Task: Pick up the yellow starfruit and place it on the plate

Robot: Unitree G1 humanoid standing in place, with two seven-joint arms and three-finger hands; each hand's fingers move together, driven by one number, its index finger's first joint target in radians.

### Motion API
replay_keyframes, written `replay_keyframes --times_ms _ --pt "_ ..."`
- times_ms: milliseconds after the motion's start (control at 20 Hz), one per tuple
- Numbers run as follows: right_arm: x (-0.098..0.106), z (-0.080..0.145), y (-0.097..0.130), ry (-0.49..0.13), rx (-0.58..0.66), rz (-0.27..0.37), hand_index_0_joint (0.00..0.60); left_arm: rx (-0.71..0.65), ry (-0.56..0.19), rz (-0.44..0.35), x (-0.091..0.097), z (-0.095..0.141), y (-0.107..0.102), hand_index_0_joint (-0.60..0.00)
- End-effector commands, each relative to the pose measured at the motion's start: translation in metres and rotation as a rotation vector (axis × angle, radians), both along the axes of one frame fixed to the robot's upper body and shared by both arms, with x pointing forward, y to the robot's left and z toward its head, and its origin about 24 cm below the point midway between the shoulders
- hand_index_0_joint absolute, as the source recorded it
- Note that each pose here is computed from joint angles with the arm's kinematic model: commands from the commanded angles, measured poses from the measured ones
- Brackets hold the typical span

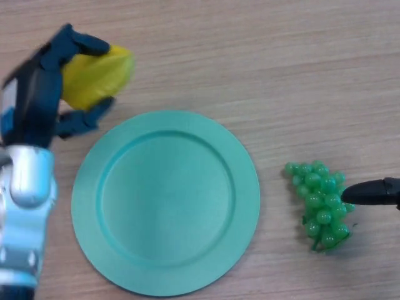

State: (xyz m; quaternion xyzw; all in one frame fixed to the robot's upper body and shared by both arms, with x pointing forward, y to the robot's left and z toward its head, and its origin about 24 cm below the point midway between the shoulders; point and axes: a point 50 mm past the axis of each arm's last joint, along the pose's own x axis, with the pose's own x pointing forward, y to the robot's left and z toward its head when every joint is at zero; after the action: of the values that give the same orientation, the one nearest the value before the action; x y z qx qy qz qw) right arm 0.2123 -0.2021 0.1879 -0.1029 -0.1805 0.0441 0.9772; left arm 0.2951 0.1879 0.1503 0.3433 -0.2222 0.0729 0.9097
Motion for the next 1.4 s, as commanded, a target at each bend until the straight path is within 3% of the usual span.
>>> replay_keyframes --times_ms 50,200,250,300,350,450,650,750,800,850,1000,1050,1250,1350,1400 --pt "-0.007 0.027 0.002 -0.191 -0.024 0.019 0.0 -0.011 -0.093 -0.074 -0.017 0.023 -0.005 -0.6" --pt "-0.004 0.025 0.008 -0.198 -0.043 0.046 0.0 -0.019 0.062 -0.151 -0.031 0.002 -0.021 -0.6" --pt "-0.004 0.024 0.008 -0.199 -0.05 0.048 0.0 -0.067 0.1 -0.163 -0.034 0.0 -0.021 -0.6" --pt "-0.003 0.023 0.009 -0.201 -0.057 0.052 0.0 -0.154 0.209 -0.187 -0.037 -0.009 -0.022 -0.6" --pt "-0.002 0.023 0.009 -0.199 -0.05 0.057 0.0 -0.157 0.243 -0.195 -0.039 -0.013 -0.023 -0.6" --pt "-0.002 0.02 0.009 -0.181 -0.033 0.069 0.0 -0.113 0.207 -0.172 -0.039 -0.018 -0.02 -0.6" --pt "0.002 0.022 0.015 -0.178 -0.043 0.08 0.0 -0.125 0.266 -0.113 -0.038 -0.023 -0.013 -0.6" --pt "0.001 0.021 0.017 -0.172 -0.042 0.091 0.0 -0.206 0.301 -0.092 -0.037 -0.025 -0.011 -0.6" --pt "0.0 0.021 0.017 -0.168 -0.044 0.093 0.0 -0.237 0.325 -0.098 -0.038 -0.025 -0.011 -0.55" --pt "0.0 0.021 0.018 -0.167 -0.044 0.094 0.0 -0.24 0.328 -0.1 -0.038 -0.025 -0.011 -0.451" --pt "-0.002 0.021 0.021 -0.158 -0.024 0.111 0.0 -0.137 0.363 -0.133 -0.043 -0.028 -0.017 -0.05" --pt "-0.001 0.021 0.023 -0.153 -0.023 0.118 0.0 -0.102 0.374 -0.148 -0.046 -0.029 -0.019 0.0" --pt "-0.002 0.022 0.022 -0.158 -0.022 0.106 0.0 -0.13 0.359 -0.194 -0.052 -0.02 -0.025 0.0" --pt "0.0 0.023 0.021 -0.167 -0.031 0.082 0.0 -0.205 0.354 -0.216 -0.056 -0.006 -0.022 0.0" --pt "0.004 0.022 0.02 -0.158 -0.036 0.058 0.0 -0.263 0.313 -0.225 -0.057 0.003 -0.02 0.0"
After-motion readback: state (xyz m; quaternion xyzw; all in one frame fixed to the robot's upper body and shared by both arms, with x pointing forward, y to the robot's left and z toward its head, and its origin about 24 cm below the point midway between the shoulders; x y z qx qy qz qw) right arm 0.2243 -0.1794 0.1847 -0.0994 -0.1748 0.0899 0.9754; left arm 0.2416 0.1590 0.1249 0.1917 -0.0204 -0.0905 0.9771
